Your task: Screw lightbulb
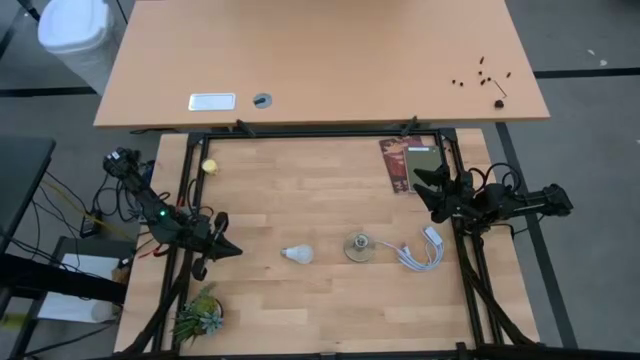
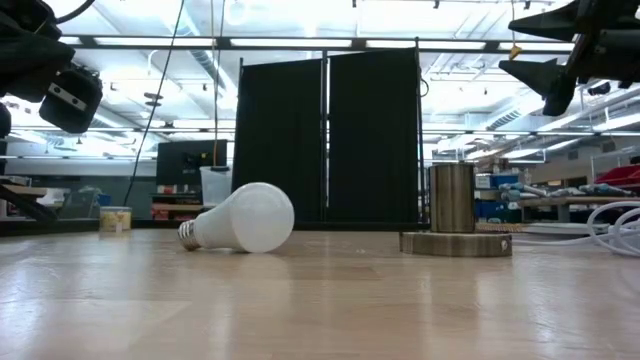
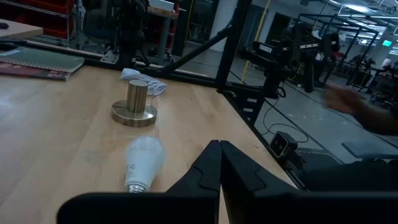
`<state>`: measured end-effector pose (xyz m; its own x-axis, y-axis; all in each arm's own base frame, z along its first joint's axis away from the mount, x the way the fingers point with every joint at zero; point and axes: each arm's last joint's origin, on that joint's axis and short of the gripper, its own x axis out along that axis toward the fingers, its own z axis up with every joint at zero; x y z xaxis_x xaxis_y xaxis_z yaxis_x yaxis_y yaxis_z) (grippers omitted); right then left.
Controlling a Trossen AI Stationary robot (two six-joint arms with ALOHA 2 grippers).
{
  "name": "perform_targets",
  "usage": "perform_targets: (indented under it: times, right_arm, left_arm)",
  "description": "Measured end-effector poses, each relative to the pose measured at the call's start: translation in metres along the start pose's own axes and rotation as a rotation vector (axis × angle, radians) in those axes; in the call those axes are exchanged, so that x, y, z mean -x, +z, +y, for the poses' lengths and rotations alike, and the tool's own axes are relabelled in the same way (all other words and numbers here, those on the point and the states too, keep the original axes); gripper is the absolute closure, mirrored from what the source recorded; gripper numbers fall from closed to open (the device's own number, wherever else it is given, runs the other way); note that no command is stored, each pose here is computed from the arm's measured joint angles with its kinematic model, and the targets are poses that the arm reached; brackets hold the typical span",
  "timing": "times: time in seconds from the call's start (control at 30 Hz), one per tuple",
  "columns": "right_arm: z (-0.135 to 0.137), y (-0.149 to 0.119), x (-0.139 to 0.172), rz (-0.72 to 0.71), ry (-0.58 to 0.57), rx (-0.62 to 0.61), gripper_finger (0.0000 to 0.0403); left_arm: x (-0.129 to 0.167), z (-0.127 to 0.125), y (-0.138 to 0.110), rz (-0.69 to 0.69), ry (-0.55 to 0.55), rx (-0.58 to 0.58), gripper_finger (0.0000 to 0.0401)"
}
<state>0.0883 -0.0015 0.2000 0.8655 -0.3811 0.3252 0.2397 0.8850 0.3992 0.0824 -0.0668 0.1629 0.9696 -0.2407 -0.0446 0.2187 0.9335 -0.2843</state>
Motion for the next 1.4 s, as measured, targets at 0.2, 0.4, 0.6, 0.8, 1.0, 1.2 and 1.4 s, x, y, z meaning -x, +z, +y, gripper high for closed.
perform_targets:
  times: [0.2,0.4,0.6,0.8,1.0,1.2,1.4]
  right_arm:
    - [0.000,0.000,0.000,0.000,0.000,0.000,0.0094]
    - [0.000,0.000,0.000,-0.003,0.001,-0.002,0.0094]
    - [0.001,0.005,0.000,-0.046,0.013,-0.126,0.0094]
    - [0.001,0.005,0.000,-0.048,0.018,-0.248,0.0094]
    - [-0.002,-0.004,0.000,0.033,-0.033,-0.154,0.0094]
    - [-0.003,-0.009,0.000,0.080,-0.045,-0.115,0.0094]
    - [0.000,-0.014,-0.002,0.145,0.052,-0.049,0.0094]
  left_arm:
    - [0.000,0.000,0.000,0.000,0.000,0.000,0.0389]
    - [0.000,0.000,0.000,0.000,0.000,-0.011,0.0389]
    - [0.000,0.000,0.002,-0.020,0.010,-0.240,0.0389]
    - [0.001,-0.004,0.016,-0.148,-0.014,-0.136,0.0389]
    - [0.004,-0.006,0.028,-0.259,-0.033,-0.077,0.0389]
    - [0.004,-0.006,0.028,-0.258,-0.022,-0.162,0.0389]
    - [0.006,-0.007,0.035,-0.324,-0.029,-0.116,0.0389]
